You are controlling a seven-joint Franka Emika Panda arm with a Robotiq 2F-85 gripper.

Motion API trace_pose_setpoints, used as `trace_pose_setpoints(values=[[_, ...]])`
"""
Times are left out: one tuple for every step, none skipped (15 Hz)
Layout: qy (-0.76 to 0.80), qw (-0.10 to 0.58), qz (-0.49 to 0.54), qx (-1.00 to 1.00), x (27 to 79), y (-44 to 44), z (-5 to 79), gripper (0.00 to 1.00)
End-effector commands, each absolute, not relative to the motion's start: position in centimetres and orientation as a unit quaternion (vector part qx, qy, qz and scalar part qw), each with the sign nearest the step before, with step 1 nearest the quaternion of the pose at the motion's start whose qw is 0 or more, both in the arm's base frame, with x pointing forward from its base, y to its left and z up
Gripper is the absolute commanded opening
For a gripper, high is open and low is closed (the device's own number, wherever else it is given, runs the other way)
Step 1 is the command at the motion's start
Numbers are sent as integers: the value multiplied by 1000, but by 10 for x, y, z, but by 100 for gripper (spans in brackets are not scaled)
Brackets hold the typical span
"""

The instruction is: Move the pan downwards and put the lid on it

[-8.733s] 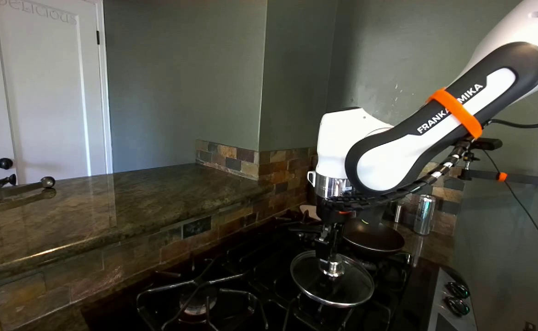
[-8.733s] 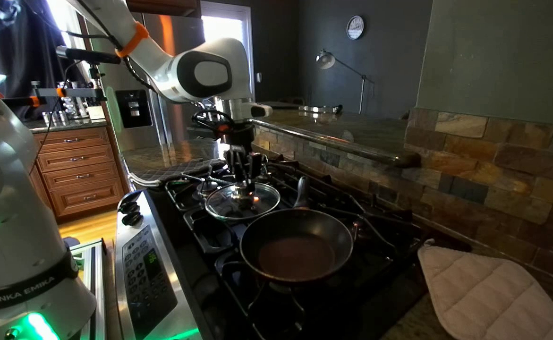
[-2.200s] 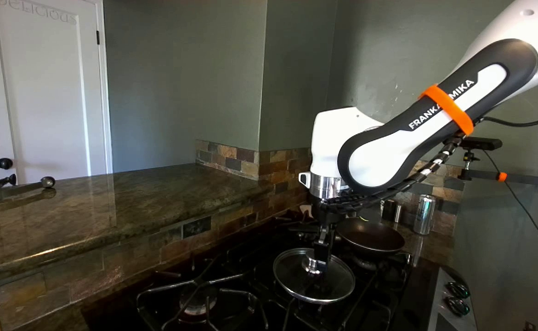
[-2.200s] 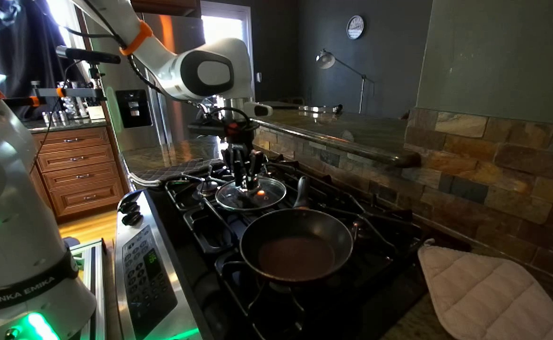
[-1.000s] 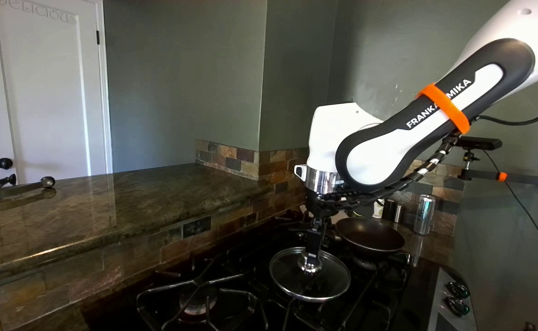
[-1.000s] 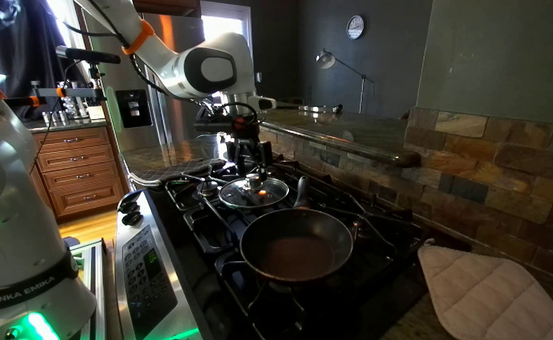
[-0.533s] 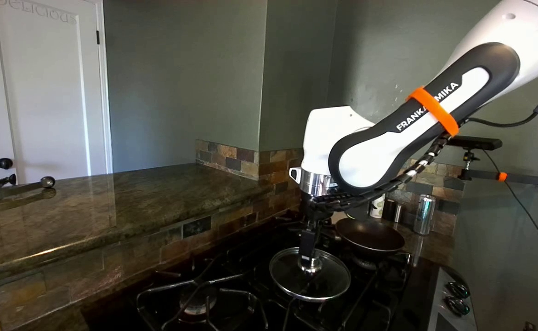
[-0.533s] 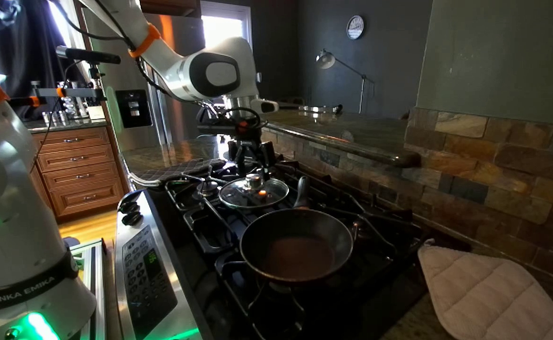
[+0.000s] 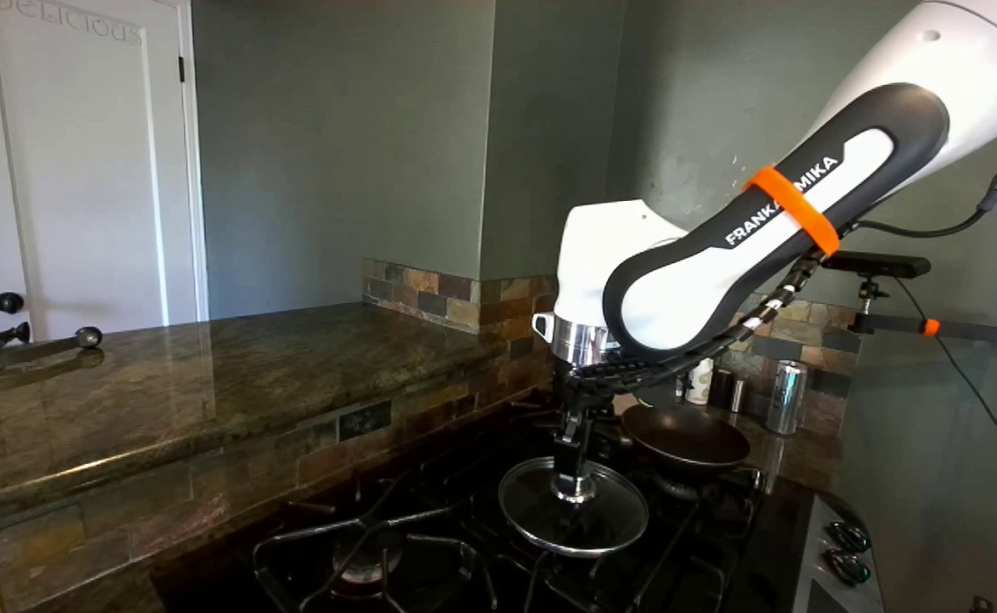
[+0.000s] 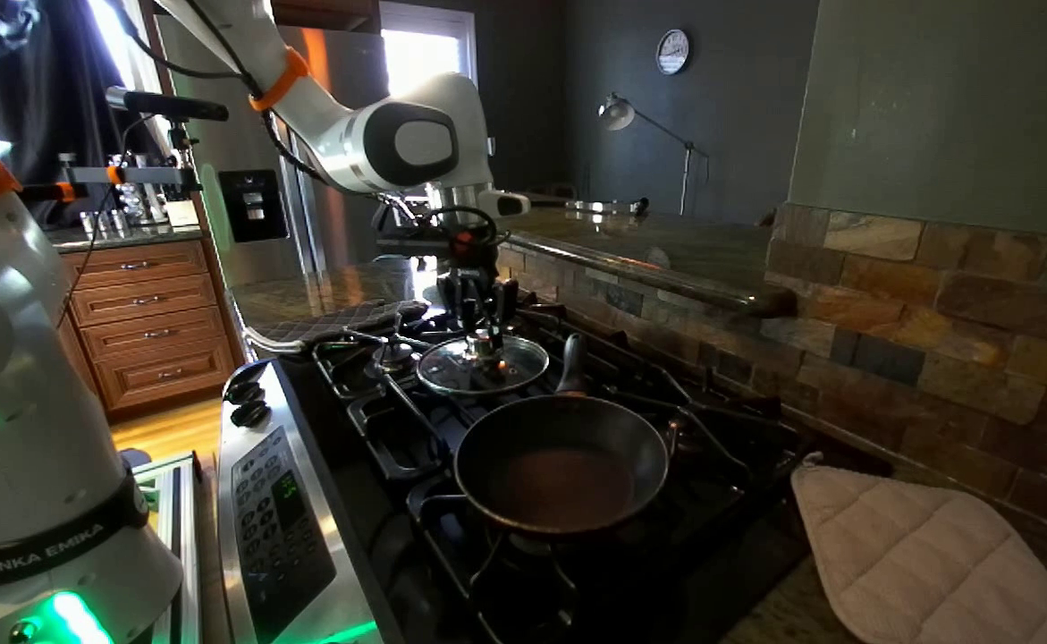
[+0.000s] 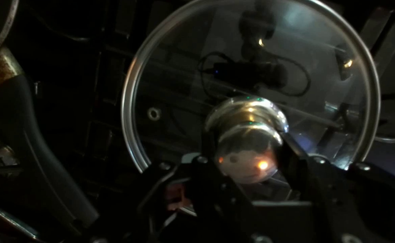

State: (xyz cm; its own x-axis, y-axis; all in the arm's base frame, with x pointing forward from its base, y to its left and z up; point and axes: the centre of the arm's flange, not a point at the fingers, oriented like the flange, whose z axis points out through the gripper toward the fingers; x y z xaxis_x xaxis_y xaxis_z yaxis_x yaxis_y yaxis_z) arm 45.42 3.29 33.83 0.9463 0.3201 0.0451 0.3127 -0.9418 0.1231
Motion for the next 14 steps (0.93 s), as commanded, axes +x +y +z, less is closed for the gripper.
trace_pose_setpoints(values=[[160, 54, 34, 985, 457, 34, 334, 23], [161, 53, 34, 985, 457, 35, 334, 23], [162, 52, 33, 985, 456, 34, 336, 23], [161, 51, 33, 985, 455, 34, 338, 23], [160, 51, 32, 985, 453, 33, 341, 23], [159, 52, 31, 985, 451, 31, 345, 23], [158, 52, 30, 986, 449, 29, 348, 23], [157, 53, 29, 986, 447, 28, 350, 23], [158, 53, 28, 986, 446, 27, 353, 23], [156, 54, 26, 986, 446, 26, 354, 23], [158, 52, 25, 986, 446, 25, 355, 23], [158, 52, 23, 986, 445, 25, 357, 23], [157, 53, 22, 986, 444, 25, 358, 23], [158, 52, 19, 986, 443, 24, 361, 23]])
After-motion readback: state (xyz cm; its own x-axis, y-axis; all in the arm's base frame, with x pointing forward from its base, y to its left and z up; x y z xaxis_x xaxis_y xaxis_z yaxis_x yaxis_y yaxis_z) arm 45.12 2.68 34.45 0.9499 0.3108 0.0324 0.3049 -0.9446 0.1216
